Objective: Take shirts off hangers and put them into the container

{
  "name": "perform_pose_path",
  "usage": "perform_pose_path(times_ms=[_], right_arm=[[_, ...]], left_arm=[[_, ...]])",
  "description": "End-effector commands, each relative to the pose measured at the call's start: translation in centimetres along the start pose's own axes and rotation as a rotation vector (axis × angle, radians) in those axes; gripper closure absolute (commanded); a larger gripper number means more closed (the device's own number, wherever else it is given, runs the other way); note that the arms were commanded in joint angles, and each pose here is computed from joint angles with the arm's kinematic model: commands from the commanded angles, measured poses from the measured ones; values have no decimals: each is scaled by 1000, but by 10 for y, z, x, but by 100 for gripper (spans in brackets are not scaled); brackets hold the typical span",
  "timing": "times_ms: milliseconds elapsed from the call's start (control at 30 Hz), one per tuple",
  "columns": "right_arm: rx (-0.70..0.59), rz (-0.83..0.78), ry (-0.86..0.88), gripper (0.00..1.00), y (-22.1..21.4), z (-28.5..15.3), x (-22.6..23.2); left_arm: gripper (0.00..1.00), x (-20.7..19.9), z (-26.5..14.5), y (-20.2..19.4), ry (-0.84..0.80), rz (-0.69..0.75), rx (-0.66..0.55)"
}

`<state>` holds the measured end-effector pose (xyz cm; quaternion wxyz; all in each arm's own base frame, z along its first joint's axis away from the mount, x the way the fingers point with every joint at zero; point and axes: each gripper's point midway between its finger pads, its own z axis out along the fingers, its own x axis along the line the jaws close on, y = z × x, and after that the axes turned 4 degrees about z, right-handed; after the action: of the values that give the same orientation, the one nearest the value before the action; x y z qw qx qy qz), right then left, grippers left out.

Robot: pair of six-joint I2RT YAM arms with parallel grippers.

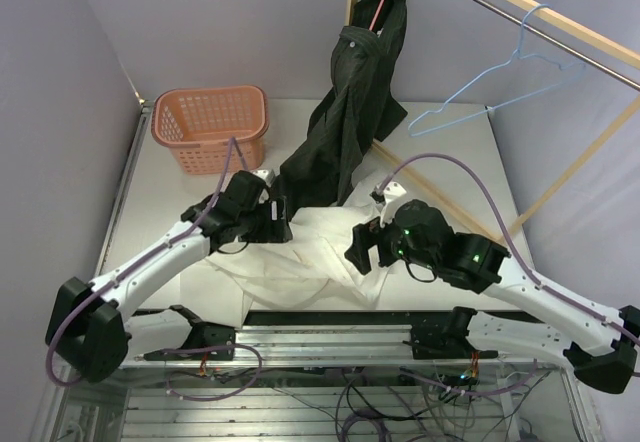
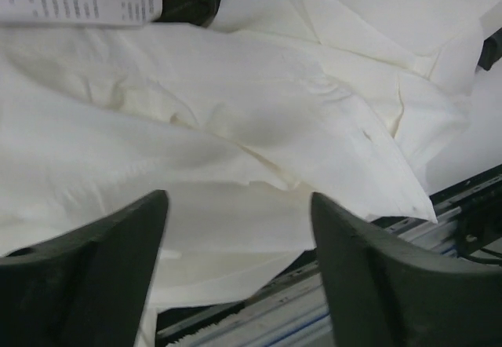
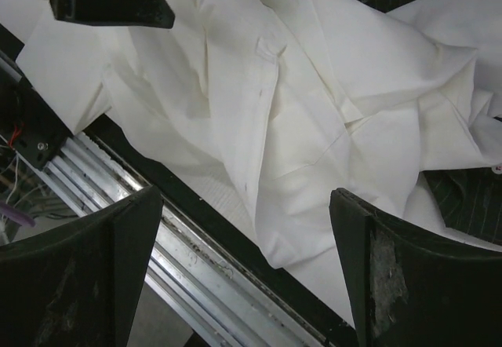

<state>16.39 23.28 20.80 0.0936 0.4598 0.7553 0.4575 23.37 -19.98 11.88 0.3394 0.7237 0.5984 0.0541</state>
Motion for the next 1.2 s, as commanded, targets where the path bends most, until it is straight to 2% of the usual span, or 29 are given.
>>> perform_pose_path(times_ms=[0, 33, 133, 300, 500, 700, 867, 1167], right_arm=[[-35, 21, -17, 12, -1, -4, -6], [-34, 23, -17, 12, -4, -3, -7], [-46, 33, -18, 12, -7, -2, -9], [-80, 53, -30, 13, -9, -3, -15], [-127, 82, -50, 13, -3, -11, -20], [-152, 98, -56, 14, 1, -16, -22], [-166, 102, -53, 14, 3, -19, -22], [-194, 134, -51, 14, 8, -28, -23]], left_arm=[[9, -3, -14, -11, 3, -208, -57], [1, -2, -17, -13, 9, -245, -71], [2, -1, -28, -16, 36, -374, -126], [3, 6, -37, -14, 130, -479, -186], [2, 17, -12, -34, 311, -583, -54], [2, 21, 8, -38, 380, -645, -61], [2, 28, 29, -55, 418, -751, -47], [2, 34, 65, -77, 516, -812, 35]])
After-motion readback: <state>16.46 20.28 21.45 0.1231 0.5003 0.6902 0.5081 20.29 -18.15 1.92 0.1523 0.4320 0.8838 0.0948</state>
